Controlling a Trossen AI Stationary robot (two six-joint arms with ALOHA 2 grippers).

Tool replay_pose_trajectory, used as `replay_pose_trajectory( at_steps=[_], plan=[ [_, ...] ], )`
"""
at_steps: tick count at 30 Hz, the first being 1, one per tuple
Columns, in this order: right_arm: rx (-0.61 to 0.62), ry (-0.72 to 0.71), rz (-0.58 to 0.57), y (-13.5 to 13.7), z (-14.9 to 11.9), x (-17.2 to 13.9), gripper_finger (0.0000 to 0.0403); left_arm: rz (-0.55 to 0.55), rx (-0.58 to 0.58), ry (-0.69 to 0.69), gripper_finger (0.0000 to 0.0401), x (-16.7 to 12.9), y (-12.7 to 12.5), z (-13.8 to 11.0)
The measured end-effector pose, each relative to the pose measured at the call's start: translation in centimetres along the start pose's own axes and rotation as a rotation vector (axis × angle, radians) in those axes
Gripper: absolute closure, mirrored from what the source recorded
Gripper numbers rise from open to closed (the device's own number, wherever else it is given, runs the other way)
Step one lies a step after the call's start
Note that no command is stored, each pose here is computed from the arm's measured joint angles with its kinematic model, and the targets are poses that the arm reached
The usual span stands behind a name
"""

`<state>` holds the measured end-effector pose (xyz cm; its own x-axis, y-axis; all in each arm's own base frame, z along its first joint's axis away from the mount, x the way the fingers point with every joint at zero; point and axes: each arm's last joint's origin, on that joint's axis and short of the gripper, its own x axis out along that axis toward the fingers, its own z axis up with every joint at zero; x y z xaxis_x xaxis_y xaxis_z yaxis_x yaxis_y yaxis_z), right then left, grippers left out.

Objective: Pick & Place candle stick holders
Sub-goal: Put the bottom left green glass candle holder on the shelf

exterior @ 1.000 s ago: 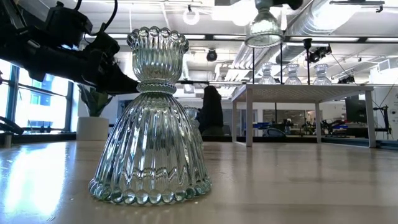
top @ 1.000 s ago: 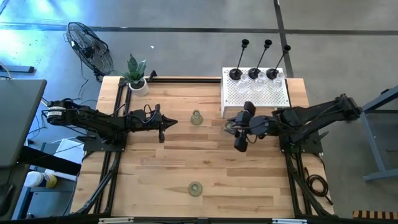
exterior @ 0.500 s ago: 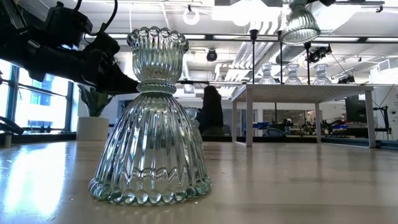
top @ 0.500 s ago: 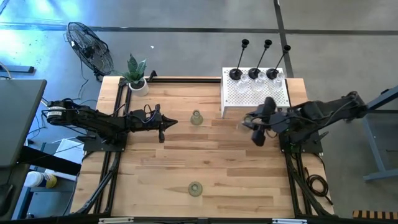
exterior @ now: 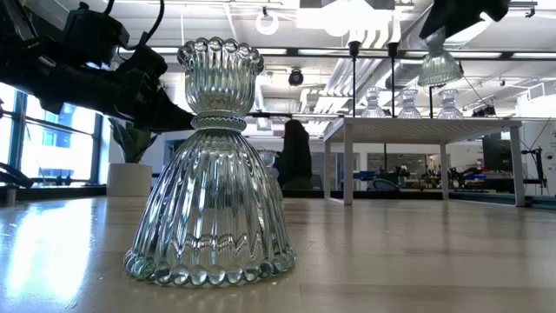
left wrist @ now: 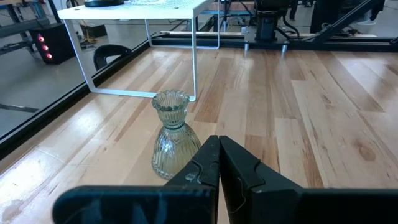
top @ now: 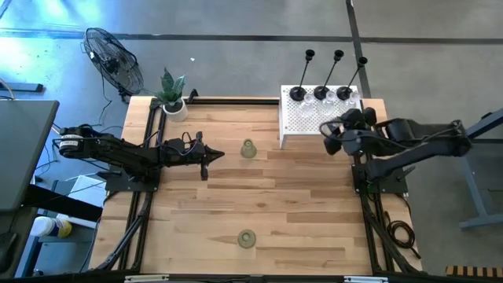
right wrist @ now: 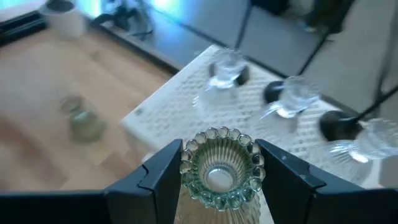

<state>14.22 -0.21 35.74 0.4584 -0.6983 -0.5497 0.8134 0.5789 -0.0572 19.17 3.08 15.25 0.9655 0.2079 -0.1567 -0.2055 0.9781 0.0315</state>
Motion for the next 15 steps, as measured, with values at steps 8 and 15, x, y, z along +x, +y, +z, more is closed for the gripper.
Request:
replay_pose_trajectory(
  at_steps=[8,15],
  plan=[
    [0.045,0.007,-0.087,-0.5,-1.6,4.0,0.0224,0.0,0.0,0.0,0.04,0.0,0.0,0.0],
    [0.032,0.001,-0.115,-1.3,-1.3,5.8,0.0224,0.0,0.0,-0.001,0.04,0.0,0.0,0.0]
  ],
)
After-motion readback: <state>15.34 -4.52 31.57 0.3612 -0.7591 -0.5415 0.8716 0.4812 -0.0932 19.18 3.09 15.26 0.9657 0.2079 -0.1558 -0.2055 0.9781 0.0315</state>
